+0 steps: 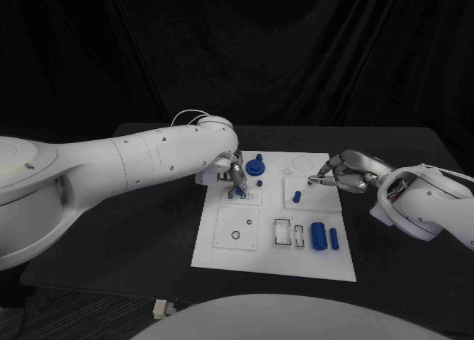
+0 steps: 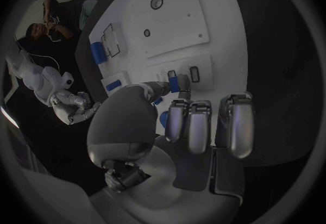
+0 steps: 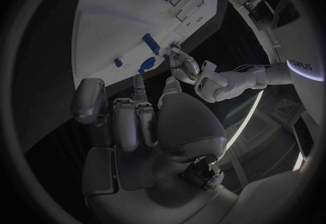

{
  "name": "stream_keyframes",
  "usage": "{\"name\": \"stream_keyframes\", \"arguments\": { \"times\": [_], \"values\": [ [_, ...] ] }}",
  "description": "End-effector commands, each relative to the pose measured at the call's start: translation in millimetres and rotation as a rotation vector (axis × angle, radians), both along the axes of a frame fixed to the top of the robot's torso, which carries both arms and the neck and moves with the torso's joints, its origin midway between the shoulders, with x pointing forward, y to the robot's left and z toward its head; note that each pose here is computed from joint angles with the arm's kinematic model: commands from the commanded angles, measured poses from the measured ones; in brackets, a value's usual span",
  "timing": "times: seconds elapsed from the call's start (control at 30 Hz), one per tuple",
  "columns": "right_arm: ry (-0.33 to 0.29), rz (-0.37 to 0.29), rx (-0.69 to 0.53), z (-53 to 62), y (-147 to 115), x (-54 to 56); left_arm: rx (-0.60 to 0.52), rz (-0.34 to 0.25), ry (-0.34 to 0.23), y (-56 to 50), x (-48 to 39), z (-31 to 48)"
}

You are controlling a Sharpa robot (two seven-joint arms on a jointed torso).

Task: Assemble the parts on the task board

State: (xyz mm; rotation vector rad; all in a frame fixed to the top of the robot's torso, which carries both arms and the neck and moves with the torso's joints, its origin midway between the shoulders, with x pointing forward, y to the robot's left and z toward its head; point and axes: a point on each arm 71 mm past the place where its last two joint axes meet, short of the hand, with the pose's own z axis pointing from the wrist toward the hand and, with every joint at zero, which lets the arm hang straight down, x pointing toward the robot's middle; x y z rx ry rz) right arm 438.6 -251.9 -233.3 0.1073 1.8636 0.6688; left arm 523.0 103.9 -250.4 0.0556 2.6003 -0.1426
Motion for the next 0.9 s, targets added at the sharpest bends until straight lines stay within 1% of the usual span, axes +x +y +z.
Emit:
{"name": "stream_keyframes", "arguments": {
  "times": [0.03, 0.27, 0.57, 0.9],
  "values": [
    [0.001, -0.009, -0.003, -0.7, -0.4, -0.5, -0.013, -0.009, -0.007, -2.4, 0.1, -0.8],
    [0.001, -0.008, -0.003, -0.9, 0.0, -0.3, 0.001, -0.016, 0.009, -2.1, -1.0, -2.9],
    [0.003, -0.007, -0.005, -1.3, 0.5, 0.2, 0.007, -0.026, 0.027, -4.7, -3.8, -7.9],
    [0.004, -0.007, -0.006, -1.6, 0.7, 0.6, 0.016, -0.034, 0.043, -4.9, -5.6, -10.6]
  ]
}}
